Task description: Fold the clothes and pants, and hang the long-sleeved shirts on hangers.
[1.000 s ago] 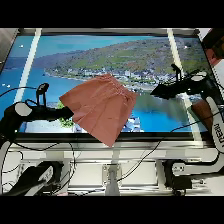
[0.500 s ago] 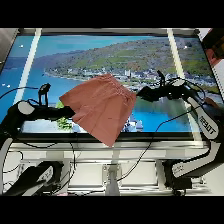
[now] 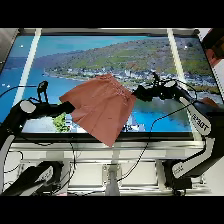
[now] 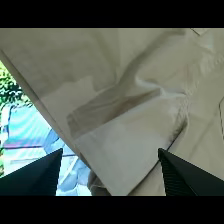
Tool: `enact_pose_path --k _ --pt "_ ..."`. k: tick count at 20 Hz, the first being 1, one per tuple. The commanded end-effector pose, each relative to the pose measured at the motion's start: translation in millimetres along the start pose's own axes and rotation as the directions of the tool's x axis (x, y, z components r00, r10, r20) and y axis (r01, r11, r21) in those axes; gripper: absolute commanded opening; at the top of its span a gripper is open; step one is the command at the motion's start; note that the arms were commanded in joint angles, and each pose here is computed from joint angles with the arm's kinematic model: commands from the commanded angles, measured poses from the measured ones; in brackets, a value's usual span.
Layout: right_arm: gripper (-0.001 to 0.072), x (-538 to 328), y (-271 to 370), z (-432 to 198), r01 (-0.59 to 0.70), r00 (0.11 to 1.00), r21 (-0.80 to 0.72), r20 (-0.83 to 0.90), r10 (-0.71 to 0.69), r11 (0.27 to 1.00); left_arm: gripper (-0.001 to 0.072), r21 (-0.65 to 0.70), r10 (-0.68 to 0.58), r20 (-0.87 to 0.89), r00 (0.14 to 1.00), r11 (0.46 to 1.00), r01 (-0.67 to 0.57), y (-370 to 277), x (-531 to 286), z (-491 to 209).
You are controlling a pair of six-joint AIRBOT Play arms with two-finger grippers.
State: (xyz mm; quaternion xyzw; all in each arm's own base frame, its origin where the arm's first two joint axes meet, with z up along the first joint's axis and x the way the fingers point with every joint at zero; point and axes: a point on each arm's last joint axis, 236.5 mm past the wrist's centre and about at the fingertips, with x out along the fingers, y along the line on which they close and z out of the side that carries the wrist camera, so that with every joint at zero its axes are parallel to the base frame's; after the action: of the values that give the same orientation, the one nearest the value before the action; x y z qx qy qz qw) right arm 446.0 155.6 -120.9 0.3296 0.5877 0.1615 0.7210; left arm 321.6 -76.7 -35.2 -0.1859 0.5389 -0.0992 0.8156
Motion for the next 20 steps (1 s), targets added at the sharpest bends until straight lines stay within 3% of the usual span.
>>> enact_pose_path --k 1,2,3,5,9,15,16,20 --pt "0.0159 4 -3 1 0.009 1.0 0.009 0.003 -0.009 1.0 0.0699 -0.02 0.023 0.018 1.0 1.0 -0.023 10 9 7" --pt "0.0032 3 -3 1 0.01 1.0 0.004 0.003 -0.01 1.0 0.0698 -0.033 0.033 0.037 0.999 0.999 -0.031 14 12 12" --pt "0.002 3 -3 0 0.01 1.0 0.003 0.003 -0.01 1.0 0.0696 -0.085 0.044 0.055 0.998 0.996 -0.039 19 16 18" --pt "0.002 3 -3 0 0.011 1.0 0.002 0.002 -0.011 1.0 0.0697 -0.181 0.056 0.027 0.998 0.982 -0.051 27 29 13" --pt "0.002 3 -3 0 0.01 1.0 0.002 -0.001 -0.01 1.0 0.07 -0.232 0.05 -0.125 0.991 0.97 -0.078 38 59 -20" --pt "0.002 3 -4 0 0.012 1.0 0.0 -0.001 -0.012 1.0 0.0696 -0.281 0.029 -0.156 0.987 0.957 -0.073 38 73 -27" --pt "0.002 3 -4 -1 0.014 1.0 -0.002 -0.002 -0.014 1.0 0.0657 -0.279 0.021 -0.139 0.99 0.959 -0.06 36 74 -24" --pt "0.0019 3 -4 -2 0.013 1.0 -0.006 -0.007 -0.013 1.0 0.0189 -0.29 0.027 0.025 0.999 0.957 -0.018 29 79 14"
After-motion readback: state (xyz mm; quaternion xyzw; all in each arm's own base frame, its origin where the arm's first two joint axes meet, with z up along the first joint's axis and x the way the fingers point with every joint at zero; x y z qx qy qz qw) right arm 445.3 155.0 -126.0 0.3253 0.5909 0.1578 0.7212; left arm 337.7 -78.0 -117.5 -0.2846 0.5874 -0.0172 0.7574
